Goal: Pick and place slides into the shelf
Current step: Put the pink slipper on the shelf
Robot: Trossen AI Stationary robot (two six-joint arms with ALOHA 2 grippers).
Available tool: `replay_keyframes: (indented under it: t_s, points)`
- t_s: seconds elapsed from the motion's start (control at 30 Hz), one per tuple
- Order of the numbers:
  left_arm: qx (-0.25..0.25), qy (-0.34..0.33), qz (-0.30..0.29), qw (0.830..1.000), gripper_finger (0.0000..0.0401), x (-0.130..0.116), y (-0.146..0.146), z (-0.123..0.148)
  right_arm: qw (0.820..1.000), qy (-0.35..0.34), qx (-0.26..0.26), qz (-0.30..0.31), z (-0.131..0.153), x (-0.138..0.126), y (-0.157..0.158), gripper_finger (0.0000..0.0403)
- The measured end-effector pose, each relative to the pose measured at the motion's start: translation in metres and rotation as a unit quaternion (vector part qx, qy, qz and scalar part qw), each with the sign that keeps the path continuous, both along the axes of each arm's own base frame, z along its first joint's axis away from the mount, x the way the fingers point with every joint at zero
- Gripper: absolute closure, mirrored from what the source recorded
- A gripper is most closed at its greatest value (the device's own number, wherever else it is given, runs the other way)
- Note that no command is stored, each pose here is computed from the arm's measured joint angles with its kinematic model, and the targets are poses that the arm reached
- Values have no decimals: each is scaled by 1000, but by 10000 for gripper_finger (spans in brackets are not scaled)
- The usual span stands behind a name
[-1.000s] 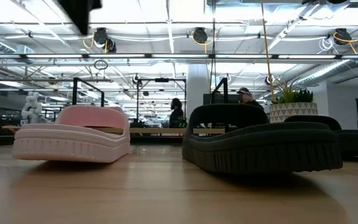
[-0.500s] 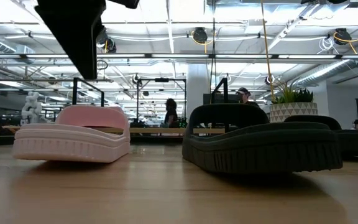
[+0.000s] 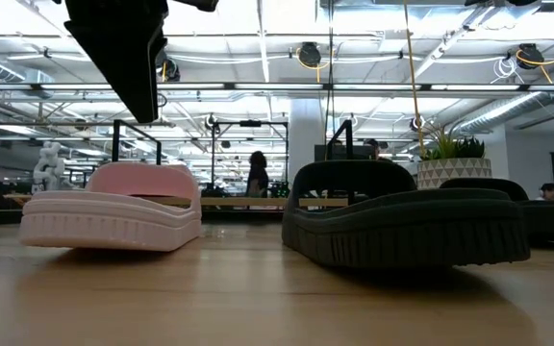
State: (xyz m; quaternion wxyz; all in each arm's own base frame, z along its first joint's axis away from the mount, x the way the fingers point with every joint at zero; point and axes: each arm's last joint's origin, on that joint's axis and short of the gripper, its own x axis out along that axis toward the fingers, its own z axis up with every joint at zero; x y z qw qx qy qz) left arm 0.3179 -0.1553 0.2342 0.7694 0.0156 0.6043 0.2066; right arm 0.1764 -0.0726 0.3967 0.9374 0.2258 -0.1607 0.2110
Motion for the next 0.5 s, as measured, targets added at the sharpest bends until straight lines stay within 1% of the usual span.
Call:
replay_keyframes:
  t_s: [0.27,0.5]
  points:
    - [-3,0,12,1000,165,3,6,0,1000,-1,-4,-1,0,0,0,218]
    - [-7,0,7,1000,165,3,4,-1,1000,-1,-4,-1,0,0,0,218]
